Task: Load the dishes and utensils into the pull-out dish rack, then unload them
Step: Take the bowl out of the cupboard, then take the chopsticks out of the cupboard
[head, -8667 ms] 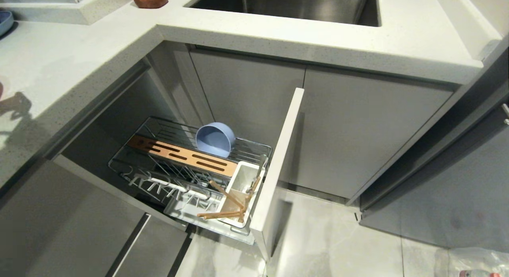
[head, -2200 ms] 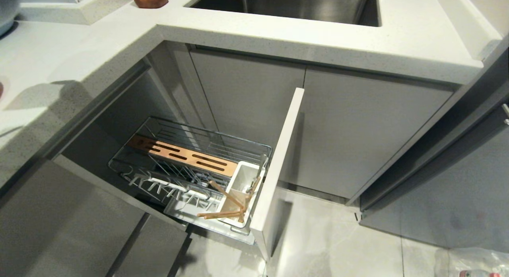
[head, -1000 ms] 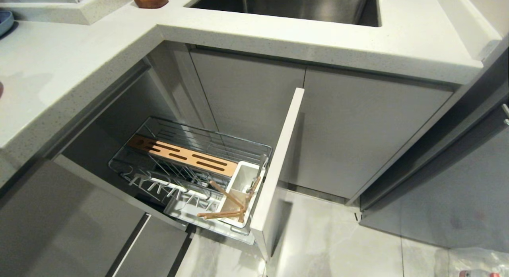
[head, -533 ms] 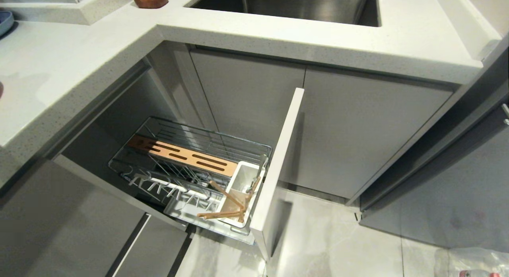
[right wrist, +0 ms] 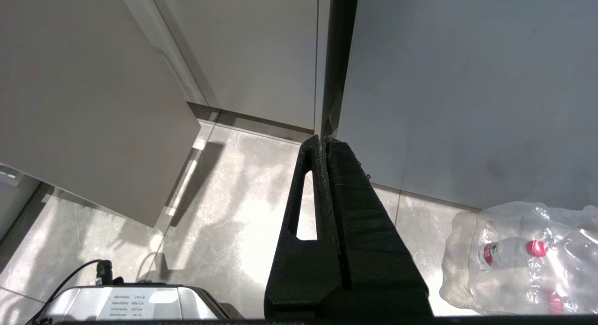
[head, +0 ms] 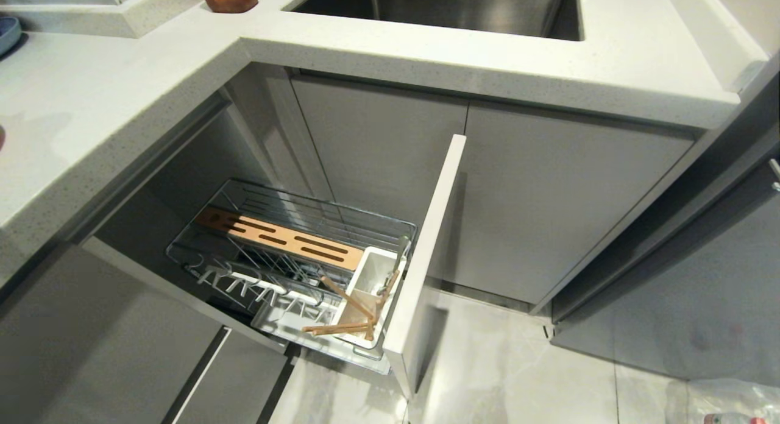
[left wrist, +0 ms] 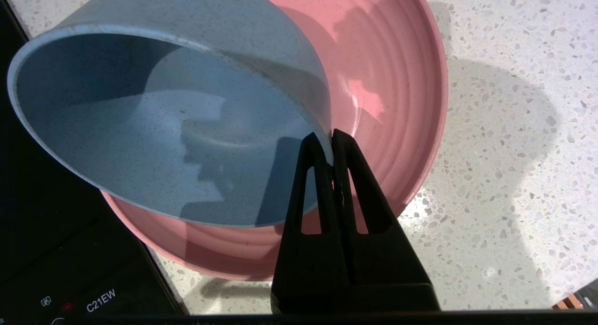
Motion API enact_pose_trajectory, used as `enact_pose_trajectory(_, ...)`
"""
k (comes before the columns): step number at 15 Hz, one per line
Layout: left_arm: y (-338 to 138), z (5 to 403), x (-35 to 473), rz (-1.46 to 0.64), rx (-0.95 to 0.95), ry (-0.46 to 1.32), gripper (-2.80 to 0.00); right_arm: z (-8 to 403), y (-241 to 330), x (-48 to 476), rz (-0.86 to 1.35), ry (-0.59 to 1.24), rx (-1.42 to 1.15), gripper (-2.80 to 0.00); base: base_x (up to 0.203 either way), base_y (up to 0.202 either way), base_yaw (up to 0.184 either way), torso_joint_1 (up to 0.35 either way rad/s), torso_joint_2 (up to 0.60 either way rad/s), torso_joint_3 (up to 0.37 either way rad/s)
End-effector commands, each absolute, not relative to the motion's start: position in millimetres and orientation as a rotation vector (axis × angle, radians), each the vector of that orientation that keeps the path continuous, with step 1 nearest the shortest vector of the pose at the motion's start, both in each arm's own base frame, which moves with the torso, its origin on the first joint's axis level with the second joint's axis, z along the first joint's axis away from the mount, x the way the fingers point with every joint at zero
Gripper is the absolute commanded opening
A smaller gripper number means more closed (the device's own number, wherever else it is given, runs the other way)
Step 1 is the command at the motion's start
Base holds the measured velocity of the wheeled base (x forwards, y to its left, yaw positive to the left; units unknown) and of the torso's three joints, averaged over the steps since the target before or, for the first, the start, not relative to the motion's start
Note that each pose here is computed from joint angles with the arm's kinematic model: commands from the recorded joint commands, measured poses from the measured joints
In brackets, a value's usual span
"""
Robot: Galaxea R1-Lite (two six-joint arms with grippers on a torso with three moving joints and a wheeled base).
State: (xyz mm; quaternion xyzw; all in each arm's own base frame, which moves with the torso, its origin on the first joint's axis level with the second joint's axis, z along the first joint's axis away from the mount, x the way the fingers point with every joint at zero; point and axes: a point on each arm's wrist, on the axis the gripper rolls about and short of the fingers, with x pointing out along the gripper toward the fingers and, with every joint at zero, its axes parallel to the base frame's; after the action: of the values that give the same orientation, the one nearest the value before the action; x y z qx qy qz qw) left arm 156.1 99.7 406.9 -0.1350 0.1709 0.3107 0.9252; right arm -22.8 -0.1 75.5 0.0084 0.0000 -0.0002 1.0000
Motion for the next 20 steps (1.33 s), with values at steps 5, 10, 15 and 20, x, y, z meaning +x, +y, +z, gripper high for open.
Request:
enact_pose_trajectory(5, 99, 408, 154, 0.642, -0.279, 0.348, 0.00, 76, 0, -23, 0.000, 0.002, 0.017, -2.80, 0.000, 0.000, 0.000, 0.000, 0.00, 0.000)
enact_pose_trajectory(10, 98, 409, 151, 0.647, -0.279, 0.340, 0.00, 76, 0, -23, 0.000, 0.002, 0.017, -2.80, 0.000, 0.000, 0.000, 0.000, 0.00, 0.000)
enact_pose_trajectory(15, 84, 431, 128, 0.669, -0.256, 0.151, 0.00, 76, 0, -23, 0.000, 0.002, 0.017, -2.80, 0.000, 0.000, 0.000, 0.000, 0.00, 0.000)
enact_pose_trajectory(20, 51, 453, 79, 0.663, -0.227, -0.035, -2.80, 76, 0, -23, 0.000, 0.002, 0.017, -2.80, 0.000, 0.000, 0.000, 0.000, 0.00, 0.000)
